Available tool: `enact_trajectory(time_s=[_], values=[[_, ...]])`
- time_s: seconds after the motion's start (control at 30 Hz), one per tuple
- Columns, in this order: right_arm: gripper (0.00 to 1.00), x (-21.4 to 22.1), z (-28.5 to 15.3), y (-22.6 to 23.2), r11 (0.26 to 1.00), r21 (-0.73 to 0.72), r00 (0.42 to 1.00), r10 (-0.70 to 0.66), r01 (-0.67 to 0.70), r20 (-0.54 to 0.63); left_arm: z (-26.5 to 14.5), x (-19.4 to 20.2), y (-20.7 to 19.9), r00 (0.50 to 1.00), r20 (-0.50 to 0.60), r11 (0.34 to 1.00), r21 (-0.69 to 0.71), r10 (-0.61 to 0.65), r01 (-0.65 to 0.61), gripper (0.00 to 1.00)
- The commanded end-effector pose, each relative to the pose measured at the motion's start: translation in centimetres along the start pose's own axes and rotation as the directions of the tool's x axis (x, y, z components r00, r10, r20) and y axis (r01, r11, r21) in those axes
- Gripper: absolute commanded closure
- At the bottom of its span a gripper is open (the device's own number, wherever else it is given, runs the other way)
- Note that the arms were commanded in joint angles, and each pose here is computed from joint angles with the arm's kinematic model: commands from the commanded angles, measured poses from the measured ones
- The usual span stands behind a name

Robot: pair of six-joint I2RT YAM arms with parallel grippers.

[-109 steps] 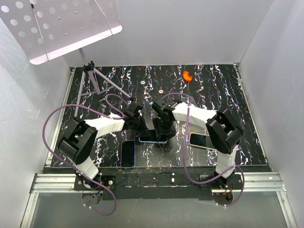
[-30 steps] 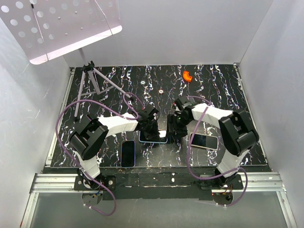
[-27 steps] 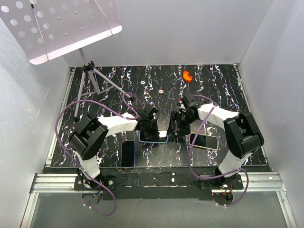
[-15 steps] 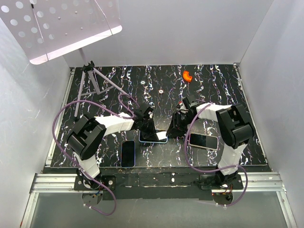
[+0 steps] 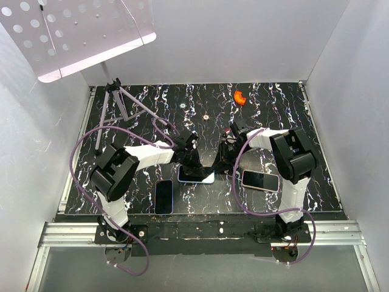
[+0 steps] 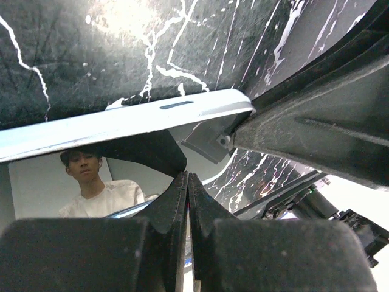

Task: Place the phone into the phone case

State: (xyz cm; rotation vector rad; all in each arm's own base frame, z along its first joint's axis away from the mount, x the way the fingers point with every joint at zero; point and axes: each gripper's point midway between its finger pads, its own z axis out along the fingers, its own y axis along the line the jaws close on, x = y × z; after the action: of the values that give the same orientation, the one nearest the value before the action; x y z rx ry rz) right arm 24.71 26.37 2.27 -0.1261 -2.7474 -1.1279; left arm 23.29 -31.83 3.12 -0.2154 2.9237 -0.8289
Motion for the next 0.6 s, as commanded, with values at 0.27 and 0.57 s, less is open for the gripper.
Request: enact_trajectory(time_s=[0.27, 0.57], values=[[0.75, -0.9, 2.6, -5.8, 0.940, 0.336, 0.997, -0.076, 0.065, 0.019, 3.7, -0.6, 7.7, 0.998, 0.013, 0.948, -0.311, -0.065, 0.065, 1.00], [0.81, -0.7, 3.4, -6.1, 0.881, 0.455, 0.990, -0.143, 0.133, -0.012, 4.4, -0.3, 9.3, 0.997, -0.001, 0.926, -0.370, -0.077, 0.071, 1.00]])
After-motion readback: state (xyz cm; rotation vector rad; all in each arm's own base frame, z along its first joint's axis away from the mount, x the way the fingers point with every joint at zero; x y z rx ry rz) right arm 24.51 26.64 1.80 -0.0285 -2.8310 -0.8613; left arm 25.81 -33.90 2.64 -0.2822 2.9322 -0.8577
